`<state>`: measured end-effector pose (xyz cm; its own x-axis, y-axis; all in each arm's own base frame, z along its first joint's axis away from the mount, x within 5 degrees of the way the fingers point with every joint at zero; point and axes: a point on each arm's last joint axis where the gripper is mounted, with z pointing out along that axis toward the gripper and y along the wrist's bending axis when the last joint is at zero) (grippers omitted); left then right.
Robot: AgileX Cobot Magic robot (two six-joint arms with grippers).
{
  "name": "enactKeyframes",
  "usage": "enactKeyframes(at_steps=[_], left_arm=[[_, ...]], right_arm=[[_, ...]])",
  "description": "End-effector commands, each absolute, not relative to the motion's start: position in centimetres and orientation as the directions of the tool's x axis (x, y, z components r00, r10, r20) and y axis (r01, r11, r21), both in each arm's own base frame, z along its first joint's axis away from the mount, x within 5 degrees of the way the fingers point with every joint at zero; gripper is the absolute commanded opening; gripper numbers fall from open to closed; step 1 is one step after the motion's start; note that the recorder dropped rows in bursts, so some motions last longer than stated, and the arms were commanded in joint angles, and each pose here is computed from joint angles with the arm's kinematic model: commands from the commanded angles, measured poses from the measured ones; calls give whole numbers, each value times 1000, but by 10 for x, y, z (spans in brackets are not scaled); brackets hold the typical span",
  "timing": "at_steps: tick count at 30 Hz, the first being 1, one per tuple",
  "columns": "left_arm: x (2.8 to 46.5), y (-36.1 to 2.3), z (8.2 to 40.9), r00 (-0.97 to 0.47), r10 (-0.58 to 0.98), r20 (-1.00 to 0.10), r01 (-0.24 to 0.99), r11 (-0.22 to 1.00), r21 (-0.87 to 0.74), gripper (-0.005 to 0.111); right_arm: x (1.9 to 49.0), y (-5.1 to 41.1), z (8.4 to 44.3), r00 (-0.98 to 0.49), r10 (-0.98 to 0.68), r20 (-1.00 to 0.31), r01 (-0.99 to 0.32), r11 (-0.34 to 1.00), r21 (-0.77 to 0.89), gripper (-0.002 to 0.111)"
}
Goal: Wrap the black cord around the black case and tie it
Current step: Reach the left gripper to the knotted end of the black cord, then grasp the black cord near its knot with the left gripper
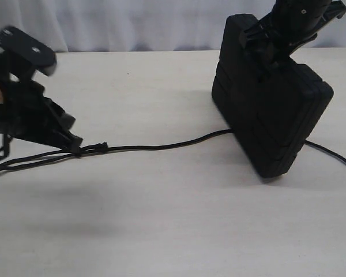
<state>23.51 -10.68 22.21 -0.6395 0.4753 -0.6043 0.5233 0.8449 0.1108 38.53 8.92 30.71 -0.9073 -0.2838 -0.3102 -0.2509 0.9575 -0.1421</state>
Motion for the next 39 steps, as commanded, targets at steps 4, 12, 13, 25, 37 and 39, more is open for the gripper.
enactKeyframes(at_steps=[4,12,13,25,37,39], left_arm=[[280,-132,145,-813,540,-218,550,835,18,51],[314,-141,126,-637,724,-265,706,686,178,51],[316,-140,126,-615,742,-267,718,667,200,51],[319,-131,103,-539,832,-133,792,554,257,15],[304,-169,110,79,991,110,945,-110,307,0],[300,-182,113,255,944,211,886,-315,341,0]], right_arm=[[386,90,292,-925,-285,-251,-262,958,-120,4],[386,92,291,-927,-277,-252,-261,960,-97,4],[386,92,291,-927,-277,-252,-261,960,-97,4],[384,91,285,-930,-288,-226,-271,957,-105,4],[384,91,285,-930,-288,-226,-271,957,-105,4],[384,91,285,-930,-288,-226,-271,957,-105,4]])
